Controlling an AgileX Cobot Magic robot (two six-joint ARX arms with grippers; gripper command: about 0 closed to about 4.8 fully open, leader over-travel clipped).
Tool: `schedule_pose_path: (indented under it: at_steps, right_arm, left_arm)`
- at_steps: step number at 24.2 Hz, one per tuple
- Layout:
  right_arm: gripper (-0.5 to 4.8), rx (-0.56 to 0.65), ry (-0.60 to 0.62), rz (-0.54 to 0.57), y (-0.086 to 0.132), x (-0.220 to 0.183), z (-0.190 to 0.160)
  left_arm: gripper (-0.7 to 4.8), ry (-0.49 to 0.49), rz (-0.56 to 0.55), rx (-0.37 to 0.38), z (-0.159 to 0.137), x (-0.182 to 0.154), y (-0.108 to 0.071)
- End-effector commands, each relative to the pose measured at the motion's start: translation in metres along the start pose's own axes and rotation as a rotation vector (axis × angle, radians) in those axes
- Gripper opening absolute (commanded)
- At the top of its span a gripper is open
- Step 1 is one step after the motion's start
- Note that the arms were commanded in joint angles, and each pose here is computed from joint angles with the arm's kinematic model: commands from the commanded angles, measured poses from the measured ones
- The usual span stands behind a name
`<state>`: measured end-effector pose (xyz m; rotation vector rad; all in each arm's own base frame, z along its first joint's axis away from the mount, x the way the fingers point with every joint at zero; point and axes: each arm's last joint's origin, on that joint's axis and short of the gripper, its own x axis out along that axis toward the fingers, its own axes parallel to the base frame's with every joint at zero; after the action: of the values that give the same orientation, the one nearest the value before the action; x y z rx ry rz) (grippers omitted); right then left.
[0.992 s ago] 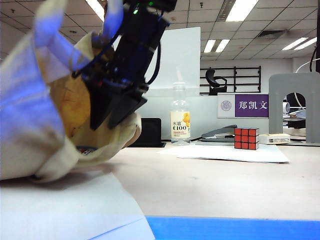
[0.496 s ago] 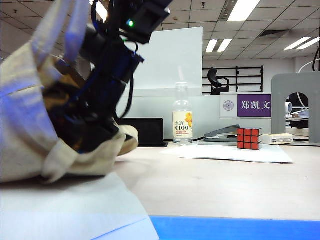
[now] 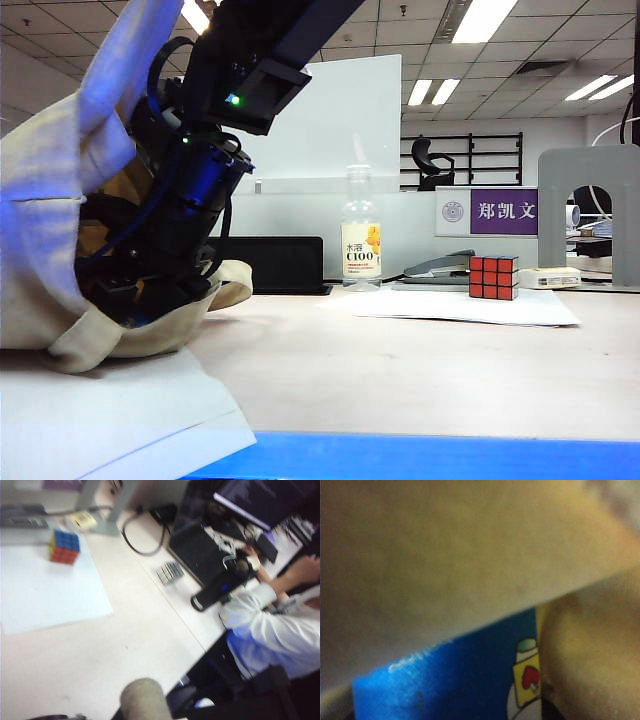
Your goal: Take the glasses case out of the canvas bag and put it on the table.
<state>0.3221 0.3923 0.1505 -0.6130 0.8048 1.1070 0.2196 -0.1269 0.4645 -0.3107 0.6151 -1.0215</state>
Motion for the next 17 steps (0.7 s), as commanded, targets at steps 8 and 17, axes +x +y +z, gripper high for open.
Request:
schedule_pose_path:
  at_steps: [8,17]
  right_arm:
    - [1.56,0.067,0.194,-0.089,-0.003,-0.100,0.000]
    - [1.57,0.131,0.341,-0.050,0.006,-0.183,-0.014]
  left_arm:
    - [-0.02,-0.135,0.342,0.133,0.011,-0.020,0.022]
    - [-0.03,-0.315,0.764,0.071,0.036,-0.054,0.105]
